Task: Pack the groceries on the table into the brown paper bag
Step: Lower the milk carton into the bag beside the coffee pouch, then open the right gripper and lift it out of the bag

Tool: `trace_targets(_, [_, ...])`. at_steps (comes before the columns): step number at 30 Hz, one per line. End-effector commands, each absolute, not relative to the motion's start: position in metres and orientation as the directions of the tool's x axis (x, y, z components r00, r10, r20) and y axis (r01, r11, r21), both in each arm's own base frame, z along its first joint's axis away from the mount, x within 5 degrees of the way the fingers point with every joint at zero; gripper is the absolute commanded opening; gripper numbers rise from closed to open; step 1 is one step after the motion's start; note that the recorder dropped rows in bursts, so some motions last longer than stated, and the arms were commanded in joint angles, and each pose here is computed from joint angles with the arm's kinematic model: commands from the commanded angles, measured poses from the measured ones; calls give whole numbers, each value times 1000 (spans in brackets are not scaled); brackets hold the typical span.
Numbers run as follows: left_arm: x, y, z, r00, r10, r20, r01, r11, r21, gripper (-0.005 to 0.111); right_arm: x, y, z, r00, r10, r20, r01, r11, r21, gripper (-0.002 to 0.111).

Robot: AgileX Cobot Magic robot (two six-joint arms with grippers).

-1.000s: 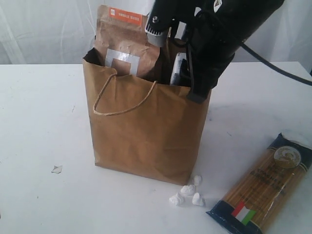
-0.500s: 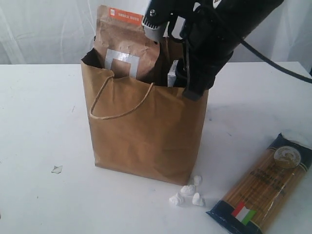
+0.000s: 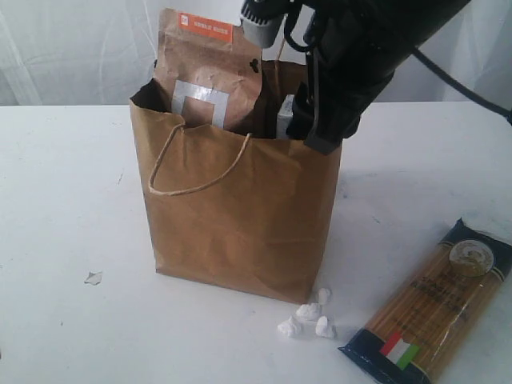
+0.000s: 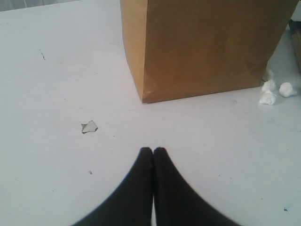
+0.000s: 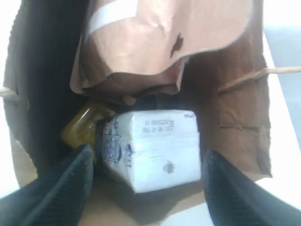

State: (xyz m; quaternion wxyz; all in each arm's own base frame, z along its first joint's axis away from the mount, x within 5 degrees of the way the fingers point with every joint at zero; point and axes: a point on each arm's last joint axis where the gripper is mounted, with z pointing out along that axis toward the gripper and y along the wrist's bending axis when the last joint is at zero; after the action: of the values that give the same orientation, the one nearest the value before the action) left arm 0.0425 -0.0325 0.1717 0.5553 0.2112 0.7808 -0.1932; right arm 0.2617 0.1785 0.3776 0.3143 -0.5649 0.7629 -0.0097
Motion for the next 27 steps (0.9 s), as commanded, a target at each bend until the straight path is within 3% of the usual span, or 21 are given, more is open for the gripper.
trace_targets(1, [42,-32,171,-302,102,-948,539,838,-81,0,257,176,393,-137,-840,-525,-826,389,-407,63])
trace_targets(14, [42,-32,171,-302,102,-948,539,838,-81,0,256,175,400,-131,-815,-565,-808,418,-416,58])
trace_targets(18, [42,-32,171,-302,102,-948,539,838,-81,0,255,175,401,-130,-813,-568,-808,419,-414,40])
trace_targets(23, [42,-32,171,-302,102,-948,539,838,-81,0,250,173,406,-147,-790,-595,-801,448,-396,1])
trace_targets(27, [42,-32,171,-302,102,-948,539,838,-81,0,246,178,406,-165,-748,-642,-828,459,-323,0])
